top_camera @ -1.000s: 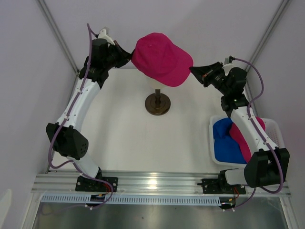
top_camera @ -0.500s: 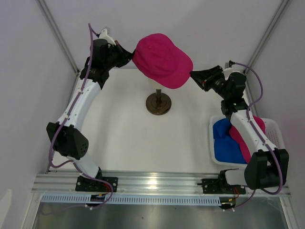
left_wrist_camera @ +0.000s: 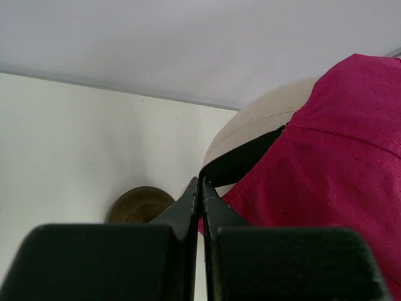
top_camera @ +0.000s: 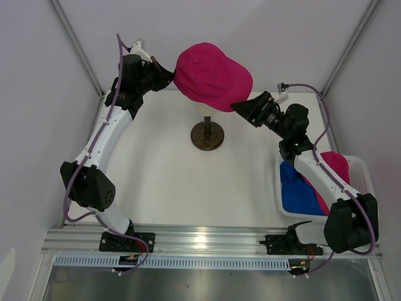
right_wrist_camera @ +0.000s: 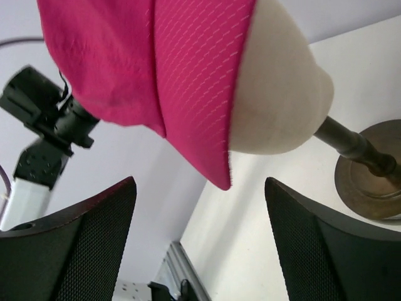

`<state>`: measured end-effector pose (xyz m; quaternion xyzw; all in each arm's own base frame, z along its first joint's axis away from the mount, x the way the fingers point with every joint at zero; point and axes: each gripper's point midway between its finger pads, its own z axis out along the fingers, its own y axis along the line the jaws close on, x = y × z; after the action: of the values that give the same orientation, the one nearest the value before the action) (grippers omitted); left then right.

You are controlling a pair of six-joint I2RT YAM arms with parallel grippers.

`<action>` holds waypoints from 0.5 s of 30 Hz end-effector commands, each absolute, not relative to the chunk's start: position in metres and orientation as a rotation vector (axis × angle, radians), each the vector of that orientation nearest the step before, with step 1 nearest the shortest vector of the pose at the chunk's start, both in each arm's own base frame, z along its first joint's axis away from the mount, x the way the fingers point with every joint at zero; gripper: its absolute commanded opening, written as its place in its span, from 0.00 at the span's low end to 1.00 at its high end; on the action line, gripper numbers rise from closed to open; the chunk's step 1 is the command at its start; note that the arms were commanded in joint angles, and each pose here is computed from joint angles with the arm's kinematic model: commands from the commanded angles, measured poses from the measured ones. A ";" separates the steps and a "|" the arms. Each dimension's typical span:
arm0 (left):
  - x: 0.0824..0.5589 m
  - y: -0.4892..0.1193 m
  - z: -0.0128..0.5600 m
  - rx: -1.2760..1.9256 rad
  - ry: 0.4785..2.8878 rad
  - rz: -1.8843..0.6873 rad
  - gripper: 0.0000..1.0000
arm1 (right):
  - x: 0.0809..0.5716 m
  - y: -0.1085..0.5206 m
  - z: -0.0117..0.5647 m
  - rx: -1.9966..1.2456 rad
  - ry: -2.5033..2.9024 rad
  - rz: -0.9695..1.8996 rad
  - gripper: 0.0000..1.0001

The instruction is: Stack the hats

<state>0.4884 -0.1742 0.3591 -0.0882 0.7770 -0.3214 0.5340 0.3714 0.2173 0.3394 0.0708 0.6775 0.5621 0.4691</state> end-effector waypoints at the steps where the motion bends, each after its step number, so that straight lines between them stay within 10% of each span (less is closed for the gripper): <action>1: 0.476 -0.171 0.363 -0.192 1.860 -0.762 0.02 | 0.372 0.224 0.360 0.042 1.548 1.307 0.84; 15: 0.473 -0.166 0.371 -0.175 1.839 -0.728 0.03 | 0.374 0.226 0.379 0.115 1.530 1.392 0.10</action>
<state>0.4845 -0.1722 0.3577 -0.0859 0.7791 -0.3166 0.5343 0.3732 0.2282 0.3474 0.0395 0.6588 0.5642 0.4960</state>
